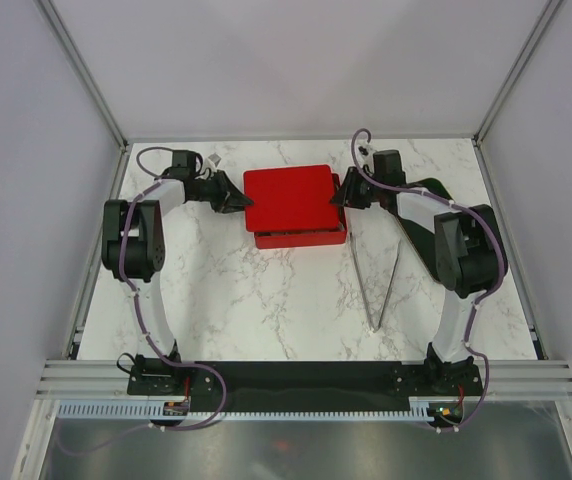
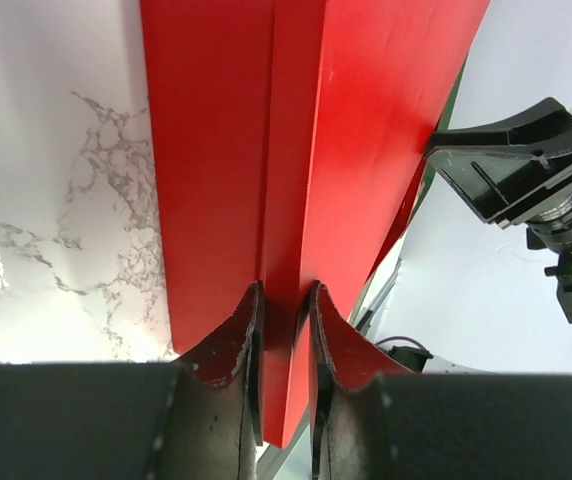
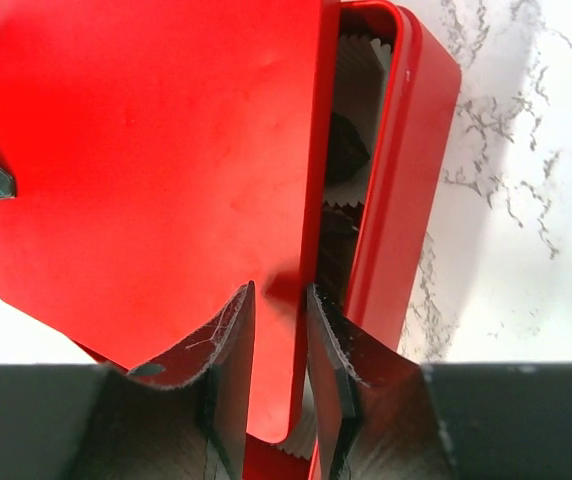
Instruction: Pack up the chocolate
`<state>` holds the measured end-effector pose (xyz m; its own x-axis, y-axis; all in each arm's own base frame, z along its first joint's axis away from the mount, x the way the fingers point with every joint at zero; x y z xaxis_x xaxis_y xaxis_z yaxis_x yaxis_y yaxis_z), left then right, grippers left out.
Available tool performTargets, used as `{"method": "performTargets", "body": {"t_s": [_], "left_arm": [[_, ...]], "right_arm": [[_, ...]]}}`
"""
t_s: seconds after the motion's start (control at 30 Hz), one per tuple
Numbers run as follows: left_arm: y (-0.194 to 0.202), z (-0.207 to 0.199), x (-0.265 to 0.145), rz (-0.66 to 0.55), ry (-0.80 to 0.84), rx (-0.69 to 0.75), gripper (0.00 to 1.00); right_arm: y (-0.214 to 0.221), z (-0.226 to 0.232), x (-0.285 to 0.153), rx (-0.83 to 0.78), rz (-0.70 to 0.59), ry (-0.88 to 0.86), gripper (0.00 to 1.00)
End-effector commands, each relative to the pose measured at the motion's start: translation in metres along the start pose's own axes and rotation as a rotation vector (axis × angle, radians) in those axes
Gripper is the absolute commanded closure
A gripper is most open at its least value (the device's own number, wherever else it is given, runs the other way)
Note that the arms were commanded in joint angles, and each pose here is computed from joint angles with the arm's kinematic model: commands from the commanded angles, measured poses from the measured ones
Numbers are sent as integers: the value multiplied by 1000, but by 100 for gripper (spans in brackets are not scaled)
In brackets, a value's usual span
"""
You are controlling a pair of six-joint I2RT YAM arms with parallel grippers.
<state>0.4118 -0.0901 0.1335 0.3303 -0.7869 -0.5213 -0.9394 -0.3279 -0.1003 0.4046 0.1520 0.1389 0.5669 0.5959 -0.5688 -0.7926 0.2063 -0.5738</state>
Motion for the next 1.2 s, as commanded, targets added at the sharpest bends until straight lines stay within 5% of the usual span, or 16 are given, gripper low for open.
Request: {"method": "performTargets", "body": {"t_s": [0.0,0.47,1.17], "left_arm": [[5,-15,3,-48,-124,93,85],[8,-19,2,-53,-204,138,80],[-4,14,-3,-5,-124,-101,97]], "right_arm": [[-20,32,-21,-59,-78,-129,66],[-28,36,-34,-68,-117,-116,67],[-9,9,-12,-102,-14,70,54]]}}
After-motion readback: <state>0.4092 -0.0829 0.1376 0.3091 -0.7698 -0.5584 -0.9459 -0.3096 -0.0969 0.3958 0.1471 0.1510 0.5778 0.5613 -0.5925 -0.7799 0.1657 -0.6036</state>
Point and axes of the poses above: each gripper's point midway between its finger pads, its own x axis out along the fingers, its own z axis along the line the jaws close on, y = z × x, the point moved 10 cm from there along -x, back along the fingers
